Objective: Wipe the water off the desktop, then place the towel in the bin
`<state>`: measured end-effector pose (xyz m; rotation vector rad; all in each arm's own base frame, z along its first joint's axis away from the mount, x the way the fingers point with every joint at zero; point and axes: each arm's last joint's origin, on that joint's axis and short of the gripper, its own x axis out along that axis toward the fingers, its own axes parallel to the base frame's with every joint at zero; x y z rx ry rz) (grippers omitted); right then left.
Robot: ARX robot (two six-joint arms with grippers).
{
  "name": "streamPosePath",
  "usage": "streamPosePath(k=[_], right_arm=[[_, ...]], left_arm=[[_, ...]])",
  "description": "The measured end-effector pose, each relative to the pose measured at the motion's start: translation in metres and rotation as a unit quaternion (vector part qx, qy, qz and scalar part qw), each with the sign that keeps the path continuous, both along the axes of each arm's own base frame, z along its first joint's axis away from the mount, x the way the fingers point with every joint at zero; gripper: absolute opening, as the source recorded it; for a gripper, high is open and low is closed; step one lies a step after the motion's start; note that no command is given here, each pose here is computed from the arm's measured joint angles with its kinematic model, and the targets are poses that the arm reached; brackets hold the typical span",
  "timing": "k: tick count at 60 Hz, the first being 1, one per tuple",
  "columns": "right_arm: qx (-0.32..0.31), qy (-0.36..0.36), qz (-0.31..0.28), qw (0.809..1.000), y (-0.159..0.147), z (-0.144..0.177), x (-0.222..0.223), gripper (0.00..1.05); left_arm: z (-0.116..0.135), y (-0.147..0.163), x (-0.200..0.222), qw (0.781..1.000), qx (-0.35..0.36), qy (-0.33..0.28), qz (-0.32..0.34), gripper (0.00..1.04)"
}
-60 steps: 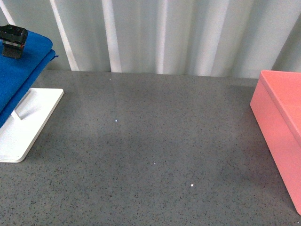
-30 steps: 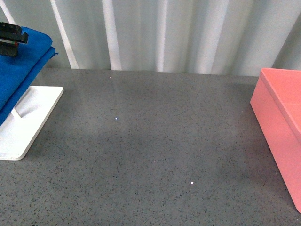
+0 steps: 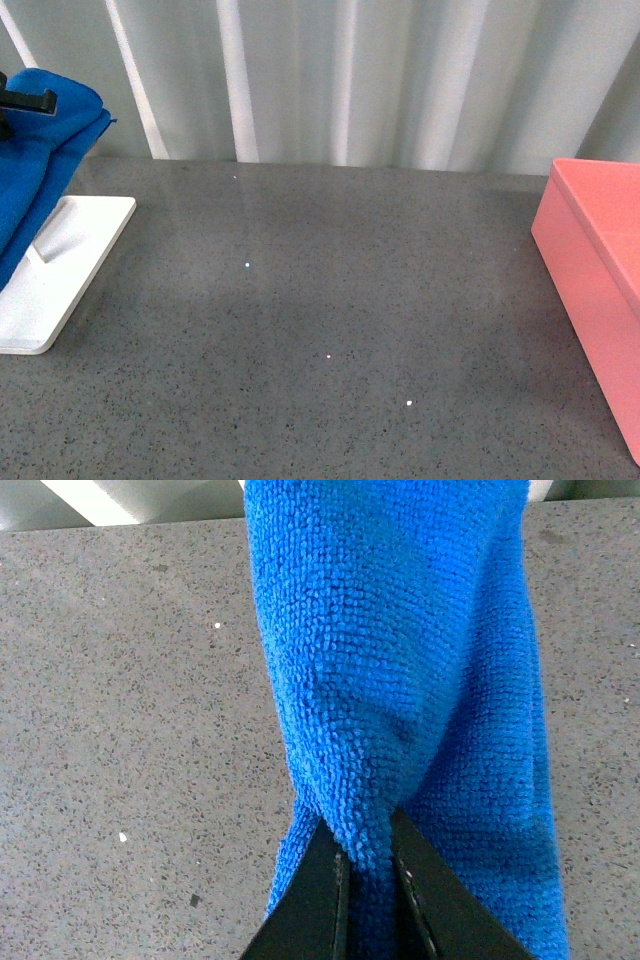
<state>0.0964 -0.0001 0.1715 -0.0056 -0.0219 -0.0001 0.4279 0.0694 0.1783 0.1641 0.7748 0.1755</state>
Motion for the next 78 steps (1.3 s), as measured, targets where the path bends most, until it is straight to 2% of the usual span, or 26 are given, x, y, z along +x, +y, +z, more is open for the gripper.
streamPosePath(k=[10,21,29,34,46,51,55,72,75,78], right_arm=[[0.0,0.0,0.0,1.0,0.0,0.0,0.0,0.98],[0.0,0.0,0.0,1.0,0.0,0.0,0.0,0.98],[0.0,0.0,0.0,1.0,0.0,0.0,0.0,0.98],[0.0,0.0,0.0,1.0,0.0,0.0,0.0,0.98],[0.0,0.0,0.0,1.0,0.0,0.0,0.0,0.98],[0.0,0.0,0.0,1.0,0.0,0.0,0.0,0.98],[0.0,0.0,0.0,1.0,0.0,0.0,0.0,0.98],[0.001,0.001,0.002,1.0,0.0,0.0,0.0,0.98],[0.023,0.062,0.045,0.997,0.001,-0.001,0.001,0.98],[0.049,0.123,0.103,0.986,0.004,0.0,0.009,0.98]], left_arm=[[0.02,-0.007,-0.012,0.999,-0.028,-0.027,-0.02,0.05],[0.062,-0.035,-0.029,0.989,-0.076,-0.107,-0.074,0.05],[0.083,-0.074,-0.044,0.96,-0.16,-0.184,-0.138,0.05],[0.091,-0.116,-0.06,0.925,-0.242,-0.224,-0.19,0.05],[0.088,-0.192,-0.09,0.88,-0.351,-0.207,-0.244,0.05],[0.086,-0.212,-0.099,0.87,-0.371,-0.199,-0.256,0.05],[0.085,-0.223,-0.105,0.871,-0.369,-0.197,-0.258,0.05],[0.083,-0.231,-0.109,0.873,-0.366,-0.194,-0.257,0.05],[0.083,-0.23,-0.109,0.873,-0.366,-0.195,-0.256,0.05],[0.083,-0.23,-0.109,0.874,-0.365,-0.195,-0.255,0.05]])
